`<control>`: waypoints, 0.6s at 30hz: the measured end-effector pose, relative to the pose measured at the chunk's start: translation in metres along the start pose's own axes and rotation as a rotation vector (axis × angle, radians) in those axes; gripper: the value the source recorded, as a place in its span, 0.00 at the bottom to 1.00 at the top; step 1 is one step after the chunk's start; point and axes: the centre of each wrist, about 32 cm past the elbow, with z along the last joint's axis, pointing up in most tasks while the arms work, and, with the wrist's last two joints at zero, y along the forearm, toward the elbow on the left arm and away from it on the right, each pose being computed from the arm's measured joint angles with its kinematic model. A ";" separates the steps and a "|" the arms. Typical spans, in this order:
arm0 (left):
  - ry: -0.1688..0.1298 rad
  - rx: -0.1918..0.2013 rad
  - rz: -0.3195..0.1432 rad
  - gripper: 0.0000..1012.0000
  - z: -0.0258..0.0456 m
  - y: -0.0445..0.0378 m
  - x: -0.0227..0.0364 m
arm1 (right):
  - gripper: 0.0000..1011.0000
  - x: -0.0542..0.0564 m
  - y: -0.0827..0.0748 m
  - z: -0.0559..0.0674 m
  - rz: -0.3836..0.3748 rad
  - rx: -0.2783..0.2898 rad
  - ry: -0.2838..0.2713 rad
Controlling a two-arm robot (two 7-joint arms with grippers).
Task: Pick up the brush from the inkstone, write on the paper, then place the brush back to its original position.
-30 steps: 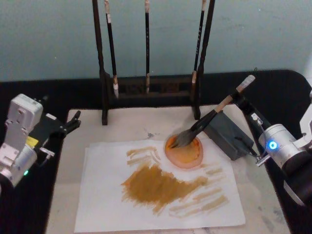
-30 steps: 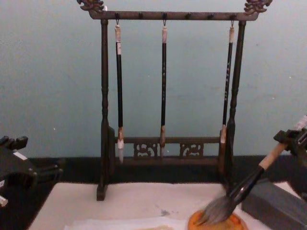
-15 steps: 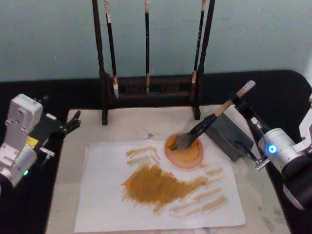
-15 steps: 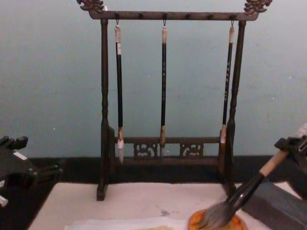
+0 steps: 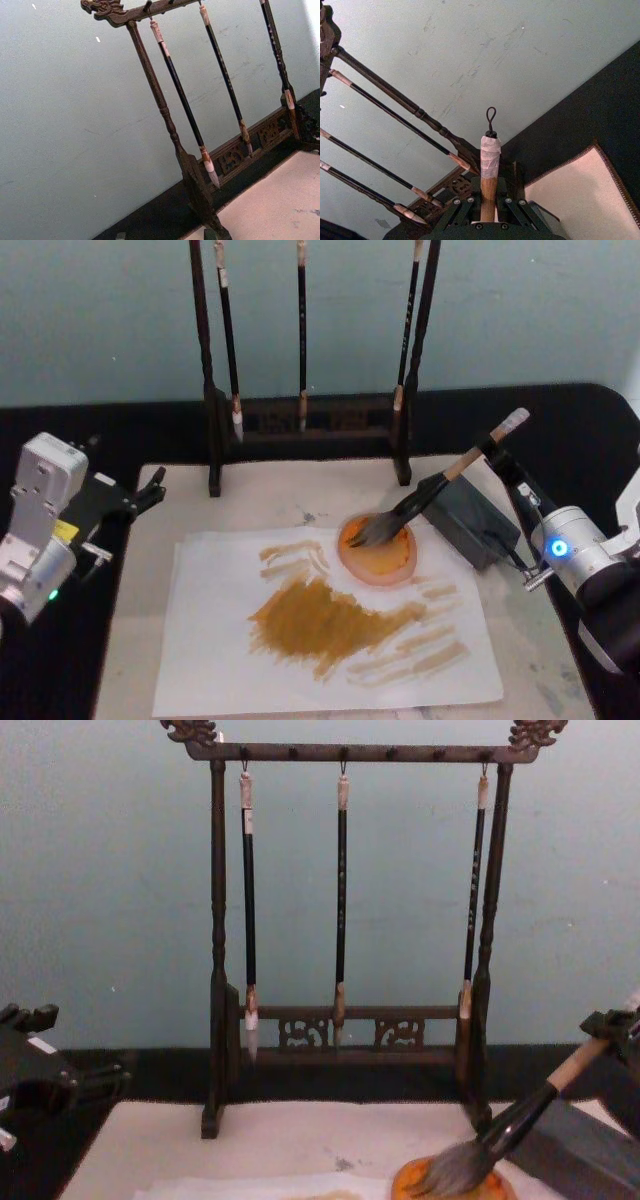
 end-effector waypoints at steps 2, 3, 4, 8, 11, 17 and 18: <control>0.000 0.000 0.000 1.00 0.0000 0.0000 0.0000 | 0.18 0.000 0.000 0.000 -0.003 0.001 0.001; 0.000 0.000 0.000 1.00 0.0000 0.0000 0.0000 | 0.18 0.000 0.000 0.000 -0.005 0.001 0.002; 0.000 0.000 0.000 1.00 0.0000 0.0000 0.0000 | 0.17 0.000 0.000 -0.001 -0.007 0.001 0.004; 0.000 0.000 0.000 1.00 0.0000 0.0000 0.0000 | 0.18 0.000 -0.001 -0.001 -0.012 0.002 0.007; 0.000 0.000 0.000 1.00 0.0000 0.0000 0.0000 | 0.18 0.001 -0.001 -0.002 -0.018 0.002 0.010; 0.000 0.000 0.000 1.00 0.0000 0.0000 0.0000 | 0.17 0.001 -0.002 -0.002 -0.020 0.003 0.007; 0.000 0.000 0.000 1.00 0.0000 0.0000 0.0000 | 0.17 0.001 -0.002 -0.002 -0.019 0.003 0.008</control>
